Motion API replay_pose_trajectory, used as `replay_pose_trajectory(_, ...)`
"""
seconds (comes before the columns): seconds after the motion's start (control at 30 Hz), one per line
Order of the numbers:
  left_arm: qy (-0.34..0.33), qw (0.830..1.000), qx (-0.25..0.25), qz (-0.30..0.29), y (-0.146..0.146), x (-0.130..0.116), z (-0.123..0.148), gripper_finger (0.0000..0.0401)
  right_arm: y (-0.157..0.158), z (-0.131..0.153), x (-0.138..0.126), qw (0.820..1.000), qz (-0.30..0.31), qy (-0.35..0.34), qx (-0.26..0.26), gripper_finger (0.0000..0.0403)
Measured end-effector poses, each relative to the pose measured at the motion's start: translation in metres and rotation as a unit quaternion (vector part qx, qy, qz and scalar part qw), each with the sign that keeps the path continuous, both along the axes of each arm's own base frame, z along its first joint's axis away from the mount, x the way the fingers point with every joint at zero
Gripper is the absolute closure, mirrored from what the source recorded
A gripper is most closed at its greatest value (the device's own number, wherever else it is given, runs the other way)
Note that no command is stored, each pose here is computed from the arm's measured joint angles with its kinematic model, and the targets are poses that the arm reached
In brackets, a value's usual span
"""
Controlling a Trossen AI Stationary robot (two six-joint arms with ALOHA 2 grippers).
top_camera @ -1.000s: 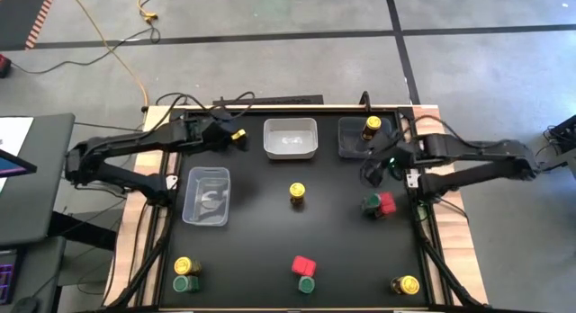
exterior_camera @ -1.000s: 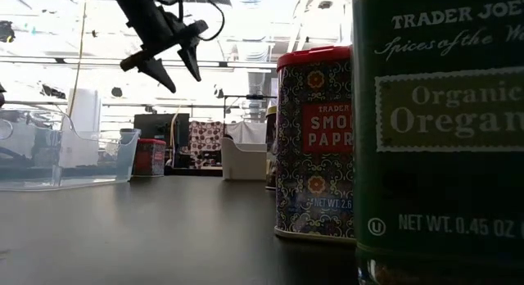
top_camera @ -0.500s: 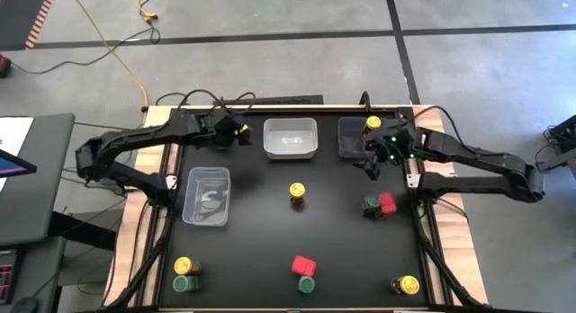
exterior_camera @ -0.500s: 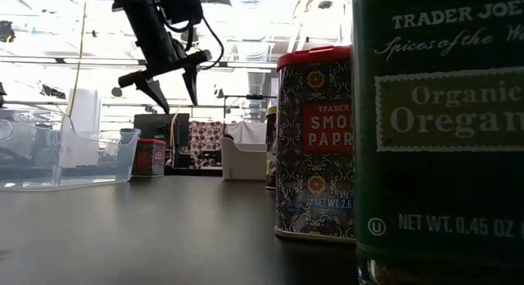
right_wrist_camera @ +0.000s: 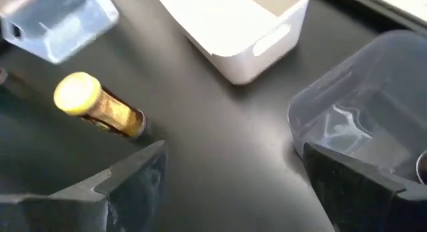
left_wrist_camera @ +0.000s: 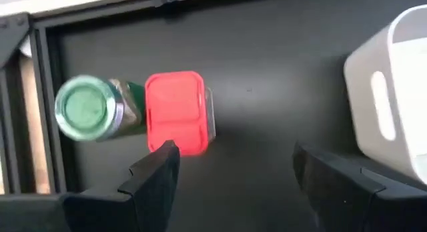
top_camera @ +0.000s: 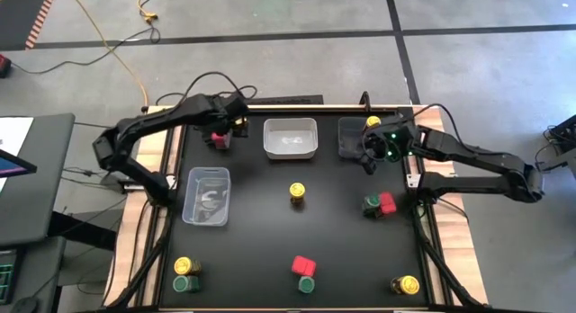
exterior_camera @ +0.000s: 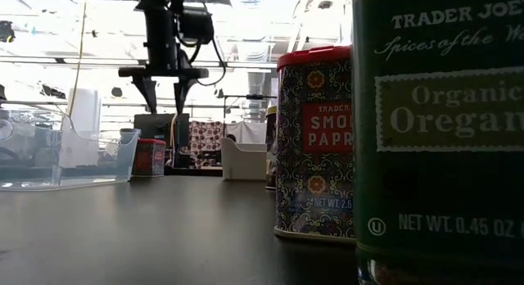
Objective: Sort spices by type
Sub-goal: Put the top left red seasoning can into the white bin
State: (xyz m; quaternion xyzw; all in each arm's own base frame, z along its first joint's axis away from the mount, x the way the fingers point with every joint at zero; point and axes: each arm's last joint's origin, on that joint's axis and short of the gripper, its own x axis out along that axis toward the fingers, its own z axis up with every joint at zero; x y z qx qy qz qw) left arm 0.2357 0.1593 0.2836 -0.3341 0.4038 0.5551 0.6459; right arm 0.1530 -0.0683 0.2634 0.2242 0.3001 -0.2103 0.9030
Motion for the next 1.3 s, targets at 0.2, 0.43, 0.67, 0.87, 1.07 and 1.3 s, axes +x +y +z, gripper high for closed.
replay_pose_trajectory(0.2,0.02,0.999,-0.019,-0.045,0.007,0.006,-0.011,0.0122,0.002,0.015,-0.005,0.999,-0.01,-0.048,-0.008,0.0029)
replay_pose_trajectory(0.43,0.022,0.999,-0.02,-0.043,0.01,0.006,-0.013,0.0122,0.005,0.024,-0.01,0.997,-0.016,-0.073,-0.011,0.0029)
replay_pose_trajectory(0.67,0.03,0.999,-0.012,-0.042,0.011,0.005,-0.013,0.0122,0.005,0.024,-0.011,0.997,-0.017,-0.073,-0.012,0.0029)
replay_pose_trajectory(0.87,0.038,0.999,-0.001,-0.037,0.012,0.005,-0.012,0.0103,0.005,0.024,-0.011,0.997,-0.017,-0.073,-0.012,0.0029)
replay_pose_trajectory(1.07,0.046,0.998,0.002,-0.048,0.012,0.005,-0.012,0.0068,0.005,0.024,-0.011,0.997,-0.017,-0.073,-0.012,0.0029)
replay_pose_trajectory(1.3,0.033,0.999,-0.005,-0.027,0.01,0.005,-0.013,0.0064,0.005,0.024,-0.011,0.997,-0.017,-0.072,-0.013,0.0029)
